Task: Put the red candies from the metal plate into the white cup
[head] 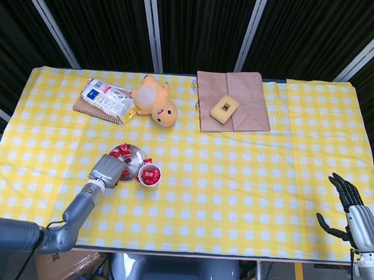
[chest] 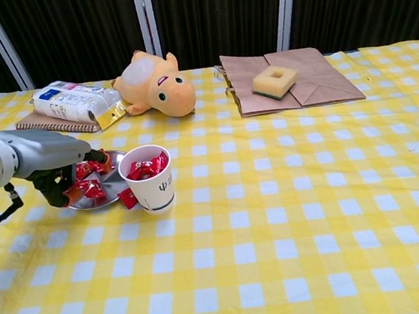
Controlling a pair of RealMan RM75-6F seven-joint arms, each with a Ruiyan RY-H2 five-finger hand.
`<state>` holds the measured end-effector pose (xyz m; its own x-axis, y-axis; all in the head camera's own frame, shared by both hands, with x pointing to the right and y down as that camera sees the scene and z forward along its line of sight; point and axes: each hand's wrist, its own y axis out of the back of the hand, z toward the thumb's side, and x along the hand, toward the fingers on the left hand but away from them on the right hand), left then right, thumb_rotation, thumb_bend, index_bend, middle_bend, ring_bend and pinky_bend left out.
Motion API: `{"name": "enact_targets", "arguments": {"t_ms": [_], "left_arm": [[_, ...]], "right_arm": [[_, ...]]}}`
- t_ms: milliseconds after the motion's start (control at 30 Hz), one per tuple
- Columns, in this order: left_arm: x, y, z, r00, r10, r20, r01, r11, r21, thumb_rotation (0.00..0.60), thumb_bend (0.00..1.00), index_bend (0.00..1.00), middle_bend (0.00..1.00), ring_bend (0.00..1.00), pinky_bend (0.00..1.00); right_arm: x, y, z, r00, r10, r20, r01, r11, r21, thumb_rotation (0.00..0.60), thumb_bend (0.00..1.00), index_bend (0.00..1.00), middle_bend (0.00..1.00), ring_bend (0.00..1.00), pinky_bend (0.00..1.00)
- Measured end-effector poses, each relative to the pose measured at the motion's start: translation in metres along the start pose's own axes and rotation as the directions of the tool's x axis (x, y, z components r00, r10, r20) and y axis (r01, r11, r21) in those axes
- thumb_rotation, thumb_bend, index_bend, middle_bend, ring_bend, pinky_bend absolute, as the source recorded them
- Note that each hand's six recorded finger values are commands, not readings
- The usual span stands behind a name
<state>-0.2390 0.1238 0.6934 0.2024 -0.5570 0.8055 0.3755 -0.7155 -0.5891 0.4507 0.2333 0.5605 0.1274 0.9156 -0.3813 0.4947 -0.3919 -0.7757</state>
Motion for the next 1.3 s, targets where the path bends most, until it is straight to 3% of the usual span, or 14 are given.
{"name": "enact_targets", "arguments": {"t_ms": [100, 167, 400, 667, 1300], "left_arm": [[0.0, 0.013, 0.002, 0.999, 0.054, 0.001, -0.054, 0.998, -0.028, 0.6, 0.15, 0.09, 0.81, 0.91, 0.94], [0.0, 0.021, 0.003, 0.996, 0.085, -0.001, -0.085, 0.996, -0.042, 0.6, 0.12, 0.09, 0.82, 0.91, 0.94], [0.001, 0.042, 0.005, 0.984, 0.176, -0.022, -0.178, 0.982, -0.061, 0.6, 0.12, 0.17, 0.86, 0.93, 0.95], [0.011, 0.035, 0.019, 0.987, 0.162, -0.009, -0.162, 0.986, -0.044, 0.6, 0.17, 0.27, 0.91, 0.96, 0.97], [0.039, 0.023, 0.049, 0.993, 0.116, -0.009, -0.116, 0.993, -0.034, 0.6, 0.21, 0.24, 0.91, 0.96, 0.97]], "right_arm": [[0.0, 0.0, 0.0, 1.0, -0.001, 0.001, 0.001, 1.0, -0.001, 0.6, 0.42, 0.0, 0.0, 0.0, 0.0], [0.0, 0.0, 0.0, 1.0, -0.002, 0.003, 0.002, 1.0, -0.002, 0.6, 0.42, 0.0, 0.0, 0.0, 0.0], [0.0, 0.0, 0.0, 1.0, 0.002, 0.003, -0.002, 1.0, -0.003, 0.6, 0.42, 0.0, 0.0, 0.0, 0.0], [0.0, 0.001, -0.001, 1.0, -0.002, 0.005, 0.002, 1.0, -0.003, 0.6, 0.42, 0.0, 0.0, 0.0, 0.0], [0.0, 0.002, 0.001, 1.0, 0.0, -0.003, 0.0, 1.0, -0.014, 0.6, 0.42, 0.0, 0.0, 0.0, 0.0]]}}
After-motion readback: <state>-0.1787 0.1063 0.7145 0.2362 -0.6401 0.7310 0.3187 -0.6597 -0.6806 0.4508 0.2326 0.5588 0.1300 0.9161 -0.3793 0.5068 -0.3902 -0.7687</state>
